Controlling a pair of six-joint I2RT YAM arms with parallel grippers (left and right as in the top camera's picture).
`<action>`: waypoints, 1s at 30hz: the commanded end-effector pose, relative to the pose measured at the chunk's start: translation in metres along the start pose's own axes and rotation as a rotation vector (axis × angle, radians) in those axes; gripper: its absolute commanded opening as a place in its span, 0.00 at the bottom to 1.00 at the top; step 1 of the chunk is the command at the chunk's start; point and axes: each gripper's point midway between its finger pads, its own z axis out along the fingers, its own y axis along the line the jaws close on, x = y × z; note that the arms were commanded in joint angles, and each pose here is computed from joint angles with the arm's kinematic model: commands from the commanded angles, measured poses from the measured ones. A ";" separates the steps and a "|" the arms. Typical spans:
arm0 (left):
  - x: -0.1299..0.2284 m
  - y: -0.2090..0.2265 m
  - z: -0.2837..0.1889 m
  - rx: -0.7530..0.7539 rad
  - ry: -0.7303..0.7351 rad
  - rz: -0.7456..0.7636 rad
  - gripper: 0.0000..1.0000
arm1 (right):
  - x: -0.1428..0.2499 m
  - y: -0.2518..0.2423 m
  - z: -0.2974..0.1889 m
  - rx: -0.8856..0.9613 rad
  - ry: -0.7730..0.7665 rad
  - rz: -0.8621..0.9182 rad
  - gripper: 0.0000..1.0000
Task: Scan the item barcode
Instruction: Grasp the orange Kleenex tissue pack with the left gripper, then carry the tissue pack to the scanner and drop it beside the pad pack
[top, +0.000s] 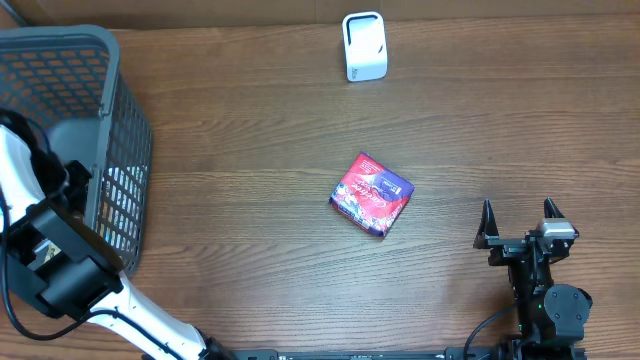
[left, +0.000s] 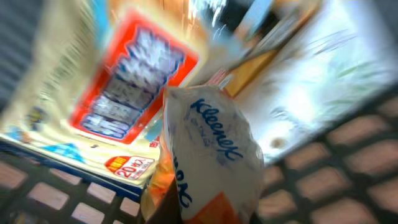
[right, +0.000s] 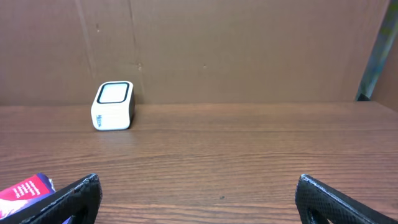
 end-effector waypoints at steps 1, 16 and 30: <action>-0.025 -0.024 -0.067 0.154 -0.169 -0.011 0.04 | 0.002 -0.001 0.000 0.008 -0.004 0.002 1.00; 0.030 -0.116 -0.316 0.741 -0.765 0.411 0.04 | 0.002 -0.001 0.000 0.008 -0.004 0.002 1.00; 0.182 -0.301 -0.278 0.778 -0.497 0.929 0.04 | 0.002 -0.001 0.000 0.008 -0.004 0.002 1.00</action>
